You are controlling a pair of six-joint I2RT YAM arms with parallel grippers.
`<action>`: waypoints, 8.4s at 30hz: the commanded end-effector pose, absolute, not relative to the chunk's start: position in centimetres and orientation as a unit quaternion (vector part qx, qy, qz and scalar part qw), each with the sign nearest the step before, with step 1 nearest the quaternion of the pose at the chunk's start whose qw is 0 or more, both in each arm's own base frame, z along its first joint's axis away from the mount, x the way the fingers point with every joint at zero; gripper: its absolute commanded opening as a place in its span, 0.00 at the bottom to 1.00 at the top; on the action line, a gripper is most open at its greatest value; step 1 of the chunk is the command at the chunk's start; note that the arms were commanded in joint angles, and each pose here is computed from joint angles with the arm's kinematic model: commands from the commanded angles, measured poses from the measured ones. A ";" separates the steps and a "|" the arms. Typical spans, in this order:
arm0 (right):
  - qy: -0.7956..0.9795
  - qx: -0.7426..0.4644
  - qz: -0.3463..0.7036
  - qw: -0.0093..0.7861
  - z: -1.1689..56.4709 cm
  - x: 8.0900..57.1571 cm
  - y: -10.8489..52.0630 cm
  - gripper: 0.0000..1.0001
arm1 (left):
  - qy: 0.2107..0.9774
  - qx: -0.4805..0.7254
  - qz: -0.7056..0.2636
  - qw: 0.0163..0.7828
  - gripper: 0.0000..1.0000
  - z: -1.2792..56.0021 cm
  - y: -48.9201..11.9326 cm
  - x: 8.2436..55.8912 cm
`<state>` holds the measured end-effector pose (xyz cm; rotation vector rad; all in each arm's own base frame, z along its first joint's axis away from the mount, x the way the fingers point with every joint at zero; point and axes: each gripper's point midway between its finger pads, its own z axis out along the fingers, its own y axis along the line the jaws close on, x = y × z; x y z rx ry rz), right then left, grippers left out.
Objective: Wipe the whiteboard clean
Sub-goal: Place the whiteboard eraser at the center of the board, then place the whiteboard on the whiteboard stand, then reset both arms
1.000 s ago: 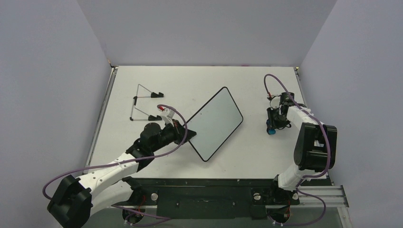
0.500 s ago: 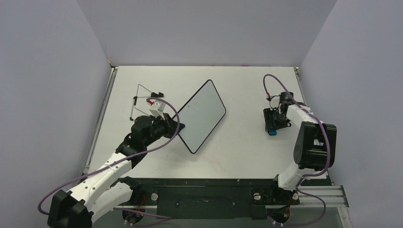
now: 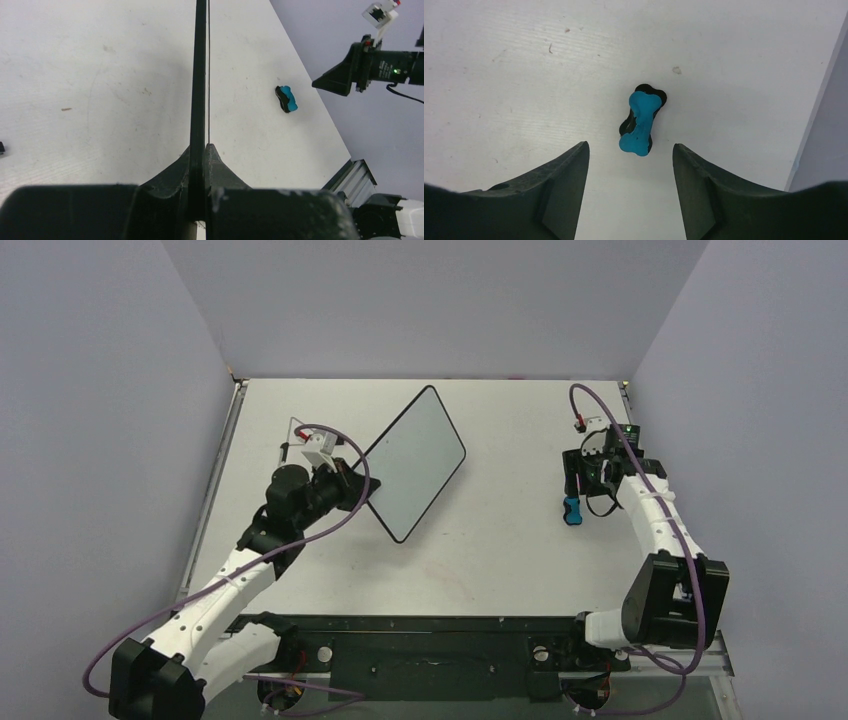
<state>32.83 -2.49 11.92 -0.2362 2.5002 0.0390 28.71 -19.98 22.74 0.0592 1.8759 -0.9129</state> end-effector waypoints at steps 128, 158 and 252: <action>0.841 -0.359 0.167 0.368 14.8 26.9 8.1 0.81 | 0.722 -0.125 -0.076 0.676 0.55 30.3 0.0 27.6; 0.790 -0.043 -0.073 0.607 26.4 28.4 -5.4 0.85 | 0.714 0.048 -0.334 0.614 0.58 29.5 -11.8 24.1; 0.799 0.024 0.052 0.599 24.6 29.3 -3.5 0.87 | 0.742 -0.039 -0.181 0.644 0.67 23.9 -6.2 25.4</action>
